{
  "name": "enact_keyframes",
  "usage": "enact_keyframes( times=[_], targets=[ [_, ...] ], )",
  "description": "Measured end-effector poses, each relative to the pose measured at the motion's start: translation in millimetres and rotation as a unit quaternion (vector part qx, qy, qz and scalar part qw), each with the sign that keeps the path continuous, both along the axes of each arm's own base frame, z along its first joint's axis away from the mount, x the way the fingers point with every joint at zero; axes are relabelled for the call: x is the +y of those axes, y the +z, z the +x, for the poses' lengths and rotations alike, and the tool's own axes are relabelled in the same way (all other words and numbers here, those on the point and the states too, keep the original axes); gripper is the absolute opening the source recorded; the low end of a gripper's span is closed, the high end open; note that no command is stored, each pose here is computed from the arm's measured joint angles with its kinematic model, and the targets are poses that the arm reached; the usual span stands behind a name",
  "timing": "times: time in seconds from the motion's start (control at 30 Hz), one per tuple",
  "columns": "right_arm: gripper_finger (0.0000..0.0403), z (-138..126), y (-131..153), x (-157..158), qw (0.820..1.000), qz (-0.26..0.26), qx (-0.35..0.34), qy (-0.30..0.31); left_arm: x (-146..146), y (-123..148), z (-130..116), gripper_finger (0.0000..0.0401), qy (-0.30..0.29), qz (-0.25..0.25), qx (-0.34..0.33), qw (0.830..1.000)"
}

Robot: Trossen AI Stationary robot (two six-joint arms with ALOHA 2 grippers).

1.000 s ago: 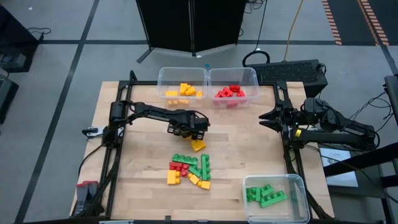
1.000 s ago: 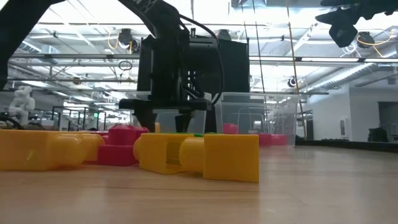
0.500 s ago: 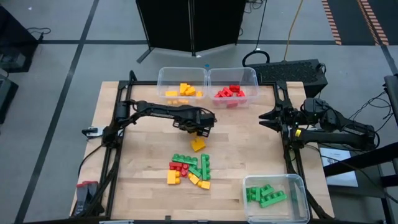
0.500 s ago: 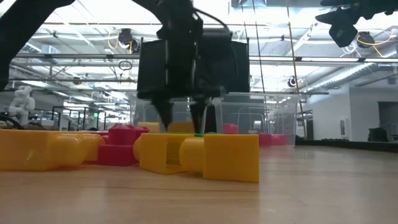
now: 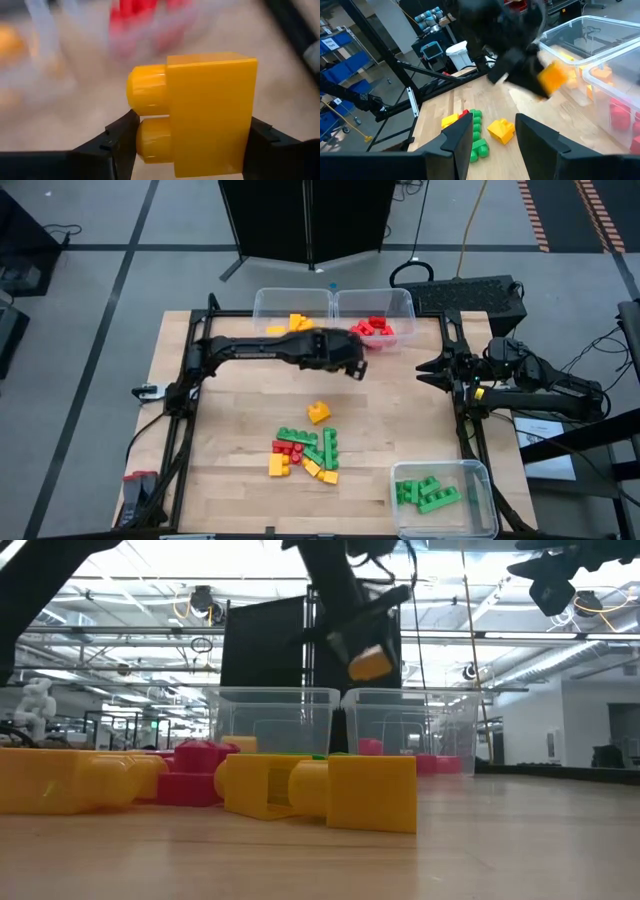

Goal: Sort blocks
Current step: Put the yellow game piece into the top left transparent bin

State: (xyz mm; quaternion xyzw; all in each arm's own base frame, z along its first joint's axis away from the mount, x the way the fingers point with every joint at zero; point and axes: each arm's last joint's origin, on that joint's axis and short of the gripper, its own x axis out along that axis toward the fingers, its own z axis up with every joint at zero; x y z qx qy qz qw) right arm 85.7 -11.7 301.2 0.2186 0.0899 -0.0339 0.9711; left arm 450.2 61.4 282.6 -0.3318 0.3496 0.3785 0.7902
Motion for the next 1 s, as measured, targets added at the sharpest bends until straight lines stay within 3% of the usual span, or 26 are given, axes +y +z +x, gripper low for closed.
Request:
enact_keyframes(
  times=[0.17,0.37,0.63,0.77,1.0],
  targets=[
    [0.0144,0,0,0,1.000,0.000,0.000,0.000,22,24,-1,0.0236,0.001,0.067,-0.012,0.998],
    [0.0144,0,0,0,1.000,0.000,0.000,0.000,58,37,-30,0.0236,0.054,0.120,0.104,0.986],
    [0.0144,0,0,0,1.000,0.008,0.000,-0.002,113,33,-60,0.0236,0.071,0.103,0.185,0.975],
    [0.0144,0,-1,0,1.000,0.011,0.006,-0.002,139,32,-72,0.0236,0.076,0.098,0.197,0.973],
    [0.0144,-1,-4,0,1.000,0.021,0.018,-0.004,164,25,-82,0.0236,0.057,0.039,0.185,0.980]
  ],
)
